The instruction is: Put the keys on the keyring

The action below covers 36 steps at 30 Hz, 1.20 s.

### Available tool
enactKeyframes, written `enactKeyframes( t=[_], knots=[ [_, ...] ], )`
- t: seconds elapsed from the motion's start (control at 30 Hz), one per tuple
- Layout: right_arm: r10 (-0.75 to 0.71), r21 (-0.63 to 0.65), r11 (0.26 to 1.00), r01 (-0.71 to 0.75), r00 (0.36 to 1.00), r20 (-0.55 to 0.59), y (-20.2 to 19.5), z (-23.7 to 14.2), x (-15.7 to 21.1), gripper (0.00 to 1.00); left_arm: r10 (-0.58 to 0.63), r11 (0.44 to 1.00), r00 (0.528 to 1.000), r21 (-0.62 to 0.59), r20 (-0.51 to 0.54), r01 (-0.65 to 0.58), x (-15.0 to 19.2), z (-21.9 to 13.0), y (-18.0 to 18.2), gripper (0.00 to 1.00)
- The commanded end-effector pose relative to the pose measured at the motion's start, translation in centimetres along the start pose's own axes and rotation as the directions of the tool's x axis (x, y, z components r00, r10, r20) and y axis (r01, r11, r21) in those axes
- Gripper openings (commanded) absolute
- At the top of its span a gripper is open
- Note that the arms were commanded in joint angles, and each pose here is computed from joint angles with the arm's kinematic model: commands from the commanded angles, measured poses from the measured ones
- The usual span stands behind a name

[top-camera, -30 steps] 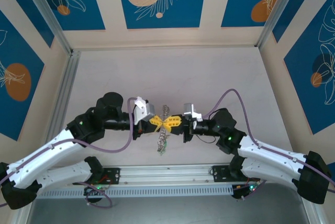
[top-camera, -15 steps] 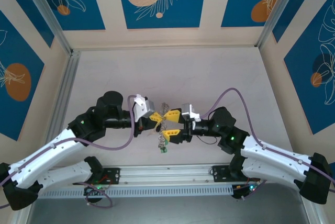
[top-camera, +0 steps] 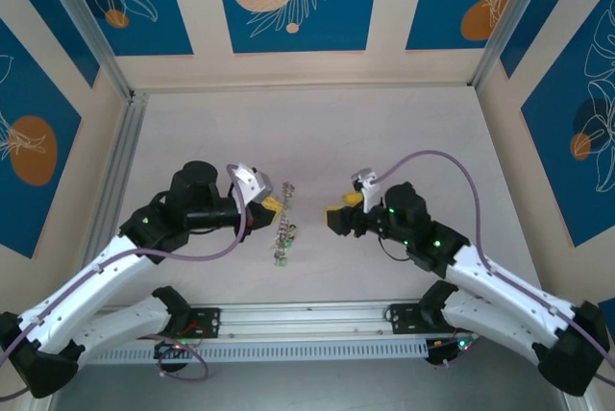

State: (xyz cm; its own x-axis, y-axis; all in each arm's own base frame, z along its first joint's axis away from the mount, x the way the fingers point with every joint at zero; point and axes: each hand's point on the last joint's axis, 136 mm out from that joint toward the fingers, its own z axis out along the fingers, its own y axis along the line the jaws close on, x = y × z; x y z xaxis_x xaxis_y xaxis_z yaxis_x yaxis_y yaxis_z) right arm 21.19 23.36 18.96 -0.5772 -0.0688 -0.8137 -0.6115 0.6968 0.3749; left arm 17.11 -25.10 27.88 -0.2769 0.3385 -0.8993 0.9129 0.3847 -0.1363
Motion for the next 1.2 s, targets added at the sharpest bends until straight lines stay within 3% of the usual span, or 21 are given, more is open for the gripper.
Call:
enactKeyframes(
  t=[0.0, 0.17, 0.57, 0.97, 1.17],
  knots=[
    [0.114, 0.108, 0.989, -0.101, 0.985, -0.127, -1.4, 1.5, 1.7, 0.66, -0.047, 0.995, 0.999, -0.086, 0.019, 0.049, -0.1, -1.5, 1.4, 0.00],
    [0.121, 0.155, 0.984, -0.083, 0.958, -0.258, -0.7, 5.6, 3.8, 0.65, -0.139, 0.974, 0.990, -0.177, 0.019, 0.140, 1.2, -3.1, 3.6, 0.00],
    [0.120, 0.196, 0.980, -0.040, 0.902, -0.416, 1.3, 12.2, 7.0, 0.64, -0.217, 0.940, 0.974, -0.255, 0.066, 0.226, 2.7, -5.3, 5.4, 0.00],
    [0.110, 0.293, 0.954, 0.066, 0.831, -0.545, 0.7, 15.1, 9.5, 0.58, -0.195, 0.938, 0.978, -0.275, 0.077, 0.209, 3.0, -5.6, 5.6, 0.00],
    [0.128, 0.315, 0.946, 0.074, 0.809, -0.574, 0.2, 14.7, 10.7, 0.50, -0.206, 0.937, 0.975, -0.273, 0.079, 0.220, 3.4, -5.5, 5.8, 0.00]
  ],
)
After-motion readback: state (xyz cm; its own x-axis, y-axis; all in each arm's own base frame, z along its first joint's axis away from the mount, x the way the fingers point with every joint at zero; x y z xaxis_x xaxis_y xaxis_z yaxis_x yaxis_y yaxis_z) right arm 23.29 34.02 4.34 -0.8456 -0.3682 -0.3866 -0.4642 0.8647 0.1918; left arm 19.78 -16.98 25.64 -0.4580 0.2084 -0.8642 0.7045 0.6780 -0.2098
